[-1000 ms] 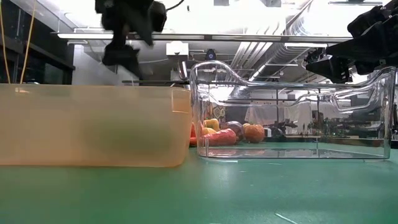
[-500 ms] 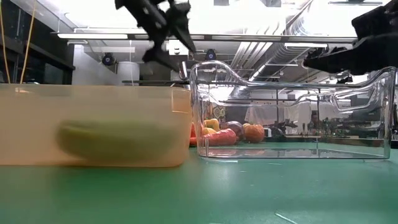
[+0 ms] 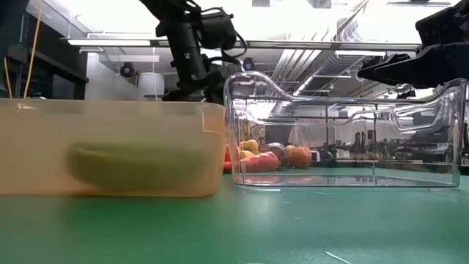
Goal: Sort produce into baskets
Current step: Put the red bell pepper into the orange bin, then put the red chili pepper into the orange bin
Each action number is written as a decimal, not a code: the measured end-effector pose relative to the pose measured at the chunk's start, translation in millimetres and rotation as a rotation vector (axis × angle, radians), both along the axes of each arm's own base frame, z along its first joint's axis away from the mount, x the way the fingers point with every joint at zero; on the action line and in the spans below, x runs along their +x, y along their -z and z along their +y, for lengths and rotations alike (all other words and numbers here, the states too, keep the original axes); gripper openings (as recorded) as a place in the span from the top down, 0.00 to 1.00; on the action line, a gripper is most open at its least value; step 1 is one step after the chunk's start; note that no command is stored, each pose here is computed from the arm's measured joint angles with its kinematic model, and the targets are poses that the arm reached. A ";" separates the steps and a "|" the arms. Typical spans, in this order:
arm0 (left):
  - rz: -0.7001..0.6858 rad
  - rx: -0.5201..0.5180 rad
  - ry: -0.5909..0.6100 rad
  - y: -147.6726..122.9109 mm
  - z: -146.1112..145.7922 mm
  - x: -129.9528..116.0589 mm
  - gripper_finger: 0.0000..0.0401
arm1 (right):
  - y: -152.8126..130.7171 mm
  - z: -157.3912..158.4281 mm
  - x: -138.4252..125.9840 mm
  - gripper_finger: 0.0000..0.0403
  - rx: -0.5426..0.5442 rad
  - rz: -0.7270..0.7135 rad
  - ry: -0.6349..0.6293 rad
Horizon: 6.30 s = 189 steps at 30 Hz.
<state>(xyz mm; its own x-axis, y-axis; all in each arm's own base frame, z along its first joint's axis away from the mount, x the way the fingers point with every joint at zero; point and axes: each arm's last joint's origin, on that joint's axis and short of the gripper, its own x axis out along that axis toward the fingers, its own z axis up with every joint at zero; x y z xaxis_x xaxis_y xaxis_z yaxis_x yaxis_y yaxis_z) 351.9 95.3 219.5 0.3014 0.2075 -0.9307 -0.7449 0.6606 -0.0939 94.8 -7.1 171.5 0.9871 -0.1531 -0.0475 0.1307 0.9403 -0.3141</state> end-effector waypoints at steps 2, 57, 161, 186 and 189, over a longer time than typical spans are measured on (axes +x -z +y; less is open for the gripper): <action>-0.001 0.004 -0.019 1.5 1.3 7.6 0.15 | 0.0 0.0 0.0 0.09 0.000 0.000 0.000; -0.205 0.159 0.135 -94.1 -30.7 -17.4 0.50 | 0.0 0.5 0.0 0.09 0.280 -0.041 -0.002; -0.344 0.447 0.018 -114.1 -3.9 -151.8 0.21 | 24.3 -101.1 263.4 0.29 1.526 0.431 1.355; -0.541 0.309 0.071 -121.2 -17.6 -139.5 0.21 | -108.8 -36.9 252.7 0.64 1.065 0.236 0.762; -0.610 0.320 0.092 -126.7 -23.3 -134.0 0.21 | -114.4 -19.0 264.9 0.64 1.058 0.204 0.605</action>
